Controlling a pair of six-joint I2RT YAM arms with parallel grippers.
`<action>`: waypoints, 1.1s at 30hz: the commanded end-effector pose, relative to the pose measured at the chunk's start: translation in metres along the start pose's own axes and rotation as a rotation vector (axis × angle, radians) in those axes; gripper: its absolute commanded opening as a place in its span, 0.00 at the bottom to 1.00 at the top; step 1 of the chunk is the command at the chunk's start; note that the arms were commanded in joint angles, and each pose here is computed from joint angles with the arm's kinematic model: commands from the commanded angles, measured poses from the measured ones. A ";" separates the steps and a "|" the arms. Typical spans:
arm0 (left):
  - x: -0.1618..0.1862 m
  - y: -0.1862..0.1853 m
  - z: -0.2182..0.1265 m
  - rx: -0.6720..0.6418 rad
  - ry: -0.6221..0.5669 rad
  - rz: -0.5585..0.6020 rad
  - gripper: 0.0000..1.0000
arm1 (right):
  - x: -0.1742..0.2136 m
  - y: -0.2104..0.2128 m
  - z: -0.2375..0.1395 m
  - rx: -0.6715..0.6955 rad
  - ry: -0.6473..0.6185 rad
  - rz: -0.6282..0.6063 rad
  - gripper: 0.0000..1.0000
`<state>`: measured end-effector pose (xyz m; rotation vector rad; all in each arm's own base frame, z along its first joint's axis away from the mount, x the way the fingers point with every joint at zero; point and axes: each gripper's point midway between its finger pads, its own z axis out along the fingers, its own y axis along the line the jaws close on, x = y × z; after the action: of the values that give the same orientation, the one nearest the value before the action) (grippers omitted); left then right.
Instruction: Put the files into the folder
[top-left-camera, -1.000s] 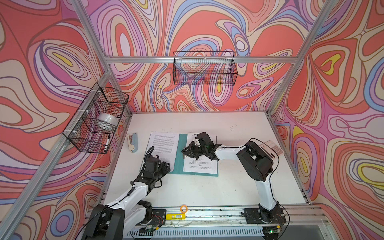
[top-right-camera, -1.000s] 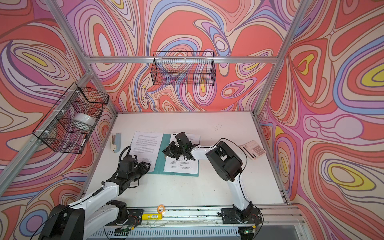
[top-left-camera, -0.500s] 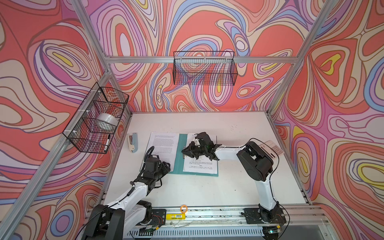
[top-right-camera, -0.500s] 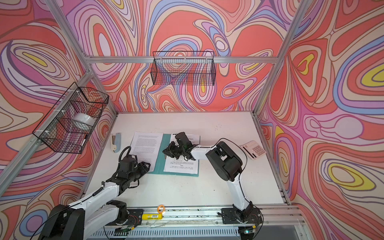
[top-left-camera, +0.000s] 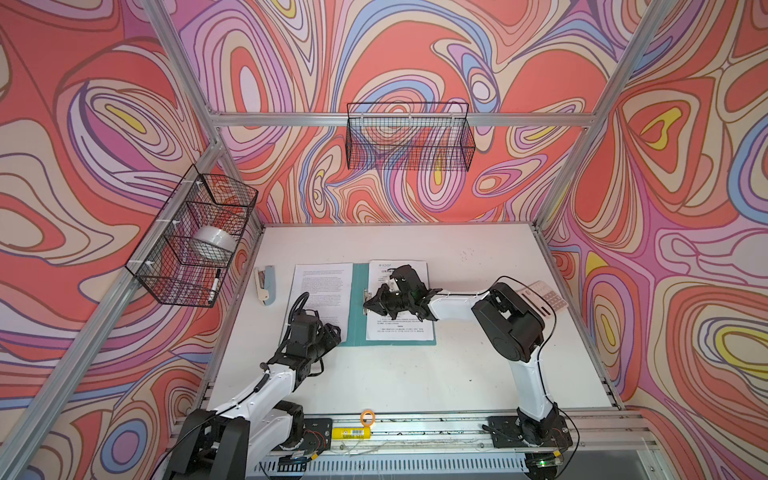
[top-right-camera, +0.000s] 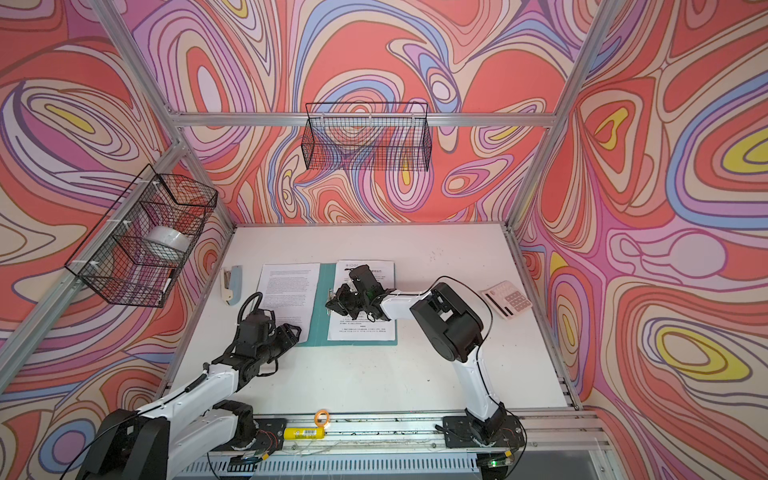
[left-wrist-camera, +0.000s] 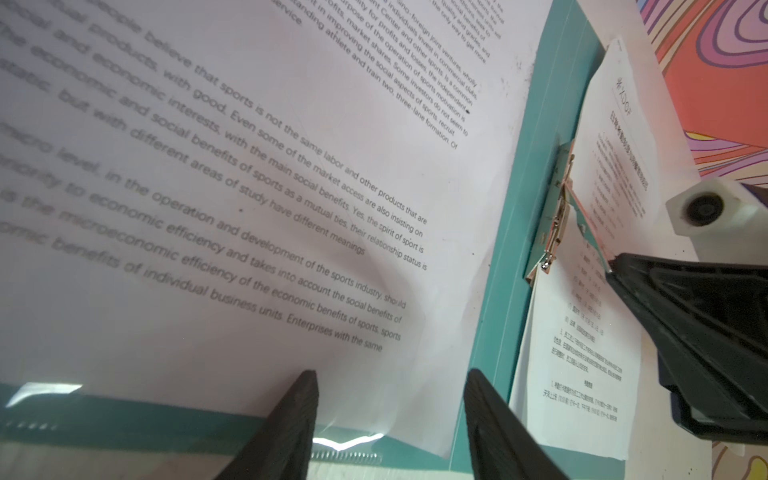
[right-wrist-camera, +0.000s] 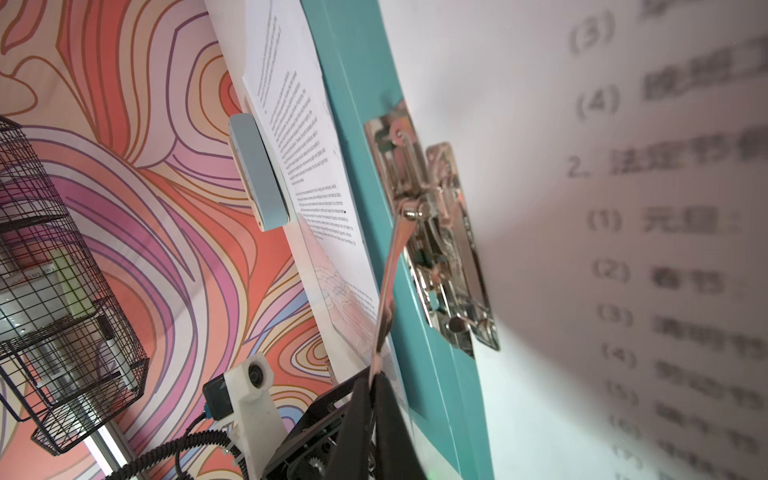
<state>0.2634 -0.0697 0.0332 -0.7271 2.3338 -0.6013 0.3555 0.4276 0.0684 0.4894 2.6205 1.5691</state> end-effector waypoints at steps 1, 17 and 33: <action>0.012 0.016 0.000 -0.070 0.040 0.005 0.57 | 0.006 -0.007 0.003 0.020 0.009 -0.010 0.00; 0.013 0.016 0.002 -0.069 0.047 0.005 0.57 | 0.007 -0.045 0.013 0.150 0.040 0.011 0.00; 0.021 0.025 0.006 -0.083 0.065 -0.002 0.57 | 0.006 -0.098 0.006 0.314 0.021 -0.031 0.00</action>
<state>0.2680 -0.0707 0.0326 -0.7240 2.3277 -0.6047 0.3468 0.4220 0.0399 0.3673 2.7248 1.4255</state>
